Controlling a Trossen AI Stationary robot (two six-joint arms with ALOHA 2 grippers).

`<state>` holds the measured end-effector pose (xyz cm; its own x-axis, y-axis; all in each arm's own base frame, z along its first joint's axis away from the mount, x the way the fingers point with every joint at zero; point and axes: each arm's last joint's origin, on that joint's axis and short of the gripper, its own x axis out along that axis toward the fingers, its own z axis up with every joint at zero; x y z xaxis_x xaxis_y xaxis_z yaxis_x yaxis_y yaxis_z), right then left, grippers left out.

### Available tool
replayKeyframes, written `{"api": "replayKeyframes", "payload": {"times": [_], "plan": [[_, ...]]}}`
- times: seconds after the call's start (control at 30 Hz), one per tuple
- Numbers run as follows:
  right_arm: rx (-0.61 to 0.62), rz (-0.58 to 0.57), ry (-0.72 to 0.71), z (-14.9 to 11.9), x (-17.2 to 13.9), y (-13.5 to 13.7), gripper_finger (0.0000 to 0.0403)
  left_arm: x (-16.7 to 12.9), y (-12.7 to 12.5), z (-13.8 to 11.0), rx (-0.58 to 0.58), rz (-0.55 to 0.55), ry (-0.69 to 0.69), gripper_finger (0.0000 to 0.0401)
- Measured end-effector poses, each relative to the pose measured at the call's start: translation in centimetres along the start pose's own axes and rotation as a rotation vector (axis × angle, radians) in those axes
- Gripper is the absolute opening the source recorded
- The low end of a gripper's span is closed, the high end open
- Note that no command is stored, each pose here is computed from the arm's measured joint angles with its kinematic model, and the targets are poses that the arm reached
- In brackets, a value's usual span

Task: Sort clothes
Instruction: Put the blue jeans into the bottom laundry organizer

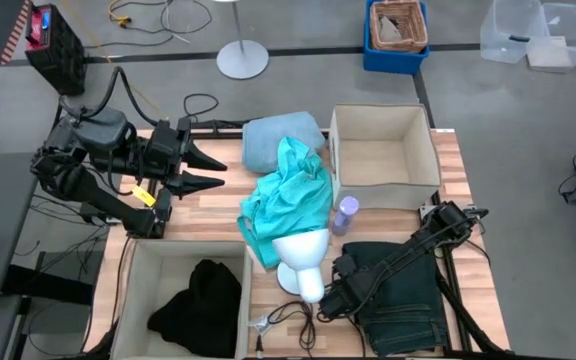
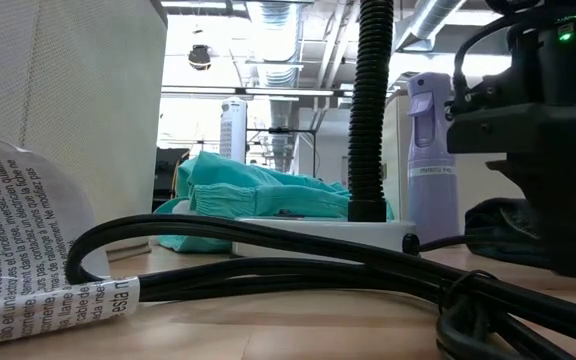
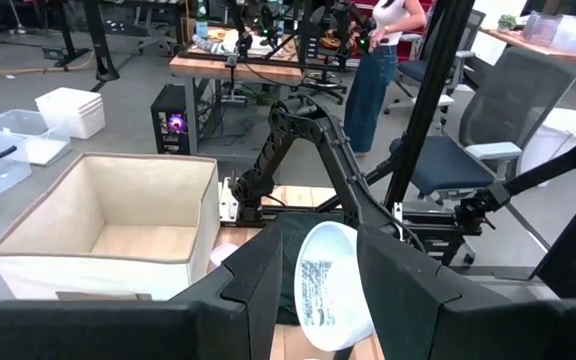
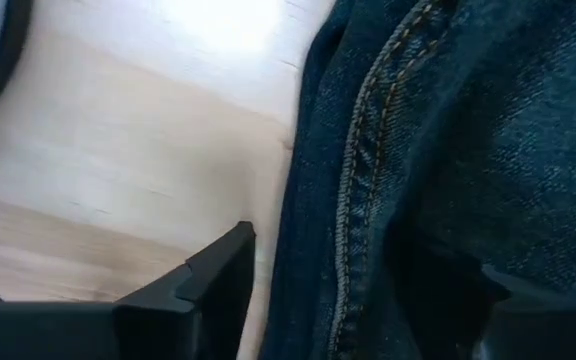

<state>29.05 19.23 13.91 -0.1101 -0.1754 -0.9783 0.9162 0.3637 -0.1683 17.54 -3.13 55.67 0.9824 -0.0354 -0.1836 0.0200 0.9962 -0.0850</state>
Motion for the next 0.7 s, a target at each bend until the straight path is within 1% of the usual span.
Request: {"api": "replayKeyframes", "payload": {"times": [0.1, 0.37, 0.63, 0.7], "plan": [[-0.003, -0.010, 0.007, -0.01, 0.05, -0.07, 0.0202, 0.01, 0.00, 0.00, 0.000, 0.000, 0.000, 0.0125], [-0.011, -0.023, 0.031, -0.09, 0.08, -0.18, 0.0085, 0.01, 0.00, -0.01, -0.001, 0.000, 0.001, 0.0125], [-0.035, -0.010, 0.062, -0.20, 0.04, -0.02, 0.0015, 0.00, 0.00, 0.00, -0.002, 0.000, 0.000, 0.0125], [-0.040, -0.001, 0.064, -0.32, -0.27, 0.03, 0.0008, 0.01, 0.00, 0.00, -0.002, 0.000, 0.000, 0.0125]]}}
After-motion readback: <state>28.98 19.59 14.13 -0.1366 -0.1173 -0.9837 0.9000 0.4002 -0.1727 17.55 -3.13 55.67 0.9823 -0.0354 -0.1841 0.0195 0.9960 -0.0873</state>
